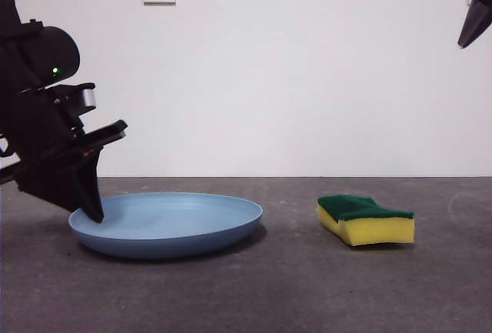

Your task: Pick up the plate,pick up the cloth,clean the plate with the cloth

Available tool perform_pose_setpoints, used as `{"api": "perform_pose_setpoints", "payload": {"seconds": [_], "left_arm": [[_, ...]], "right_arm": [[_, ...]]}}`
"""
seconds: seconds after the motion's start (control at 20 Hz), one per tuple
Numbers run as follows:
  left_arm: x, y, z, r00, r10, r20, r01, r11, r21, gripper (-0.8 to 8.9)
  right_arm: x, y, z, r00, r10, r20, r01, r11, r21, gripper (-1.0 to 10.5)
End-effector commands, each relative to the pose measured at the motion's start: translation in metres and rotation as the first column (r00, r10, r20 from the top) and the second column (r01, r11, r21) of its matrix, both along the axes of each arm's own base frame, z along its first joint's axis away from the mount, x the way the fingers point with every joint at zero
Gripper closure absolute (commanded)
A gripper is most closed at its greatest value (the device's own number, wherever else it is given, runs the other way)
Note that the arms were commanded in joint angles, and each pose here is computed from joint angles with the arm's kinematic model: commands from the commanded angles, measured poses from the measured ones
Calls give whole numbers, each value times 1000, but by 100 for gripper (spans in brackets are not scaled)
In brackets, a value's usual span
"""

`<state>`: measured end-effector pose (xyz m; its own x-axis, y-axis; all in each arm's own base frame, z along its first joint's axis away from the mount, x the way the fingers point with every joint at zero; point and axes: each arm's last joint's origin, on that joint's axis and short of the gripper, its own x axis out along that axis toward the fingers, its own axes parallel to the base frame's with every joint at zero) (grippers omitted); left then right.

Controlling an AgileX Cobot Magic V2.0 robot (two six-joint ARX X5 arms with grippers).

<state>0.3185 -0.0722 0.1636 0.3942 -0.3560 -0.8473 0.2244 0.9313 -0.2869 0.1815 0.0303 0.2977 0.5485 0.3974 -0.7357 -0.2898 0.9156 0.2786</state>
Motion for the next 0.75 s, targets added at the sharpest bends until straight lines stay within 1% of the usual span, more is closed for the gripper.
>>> {"api": "perform_pose_setpoints", "payload": {"seconds": [0.05, 0.1, 0.25, 0.3, 0.45, 0.5, 0.6, 0.65, 0.75], "left_arm": [[-4, 0, 11, 999, -25, 23, 24, 1000, 19, 821], [-6, 0, 20, 999, -26, 41, 26, 1000, 16, 821], [-20, 1, 55, 990, -28, 138, 29, 1000, -1, 821], [-27, 3, 68, 985, -27, 169, 29, 1000, -7, 821], [-51, 8, 104, 966, -23, 258, 30, 999, -24, 821], [-61, 10, 114, 958, -22, 285, 31, 999, -29, 821], [-79, 14, 132, 943, -18, 332, 33, 999, -38, 821], [-87, 16, 139, 936, -17, 351, 34, 999, -41, 821], [-100, 18, 150, 926, -15, 377, 35, 998, -46, 821]], "right_arm": [[6, 7, -1, 1000, 29, 7, -29, 1000, 5, 572], [9, 11, -3, 999, 45, 2, -45, 999, 4, 572], [28, 31, -13, 991, 117, -60, -118, 993, -13, 573], [36, 38, -16, 989, 126, -80, -129, 991, -34, 573], [62, 59, -24, 985, 122, -122, -139, 980, -143, 574], [71, 66, -28, 982, 129, -136, -151, 975, -161, 574], [85, 79, -36, 975, 153, -159, -179, 970, -167, 584], [93, 88, -42, 974, 163, -159, -190, 966, -177, 626], [103, 101, -57, 974, 168, -150, -198, 957, -214, 647]]}}
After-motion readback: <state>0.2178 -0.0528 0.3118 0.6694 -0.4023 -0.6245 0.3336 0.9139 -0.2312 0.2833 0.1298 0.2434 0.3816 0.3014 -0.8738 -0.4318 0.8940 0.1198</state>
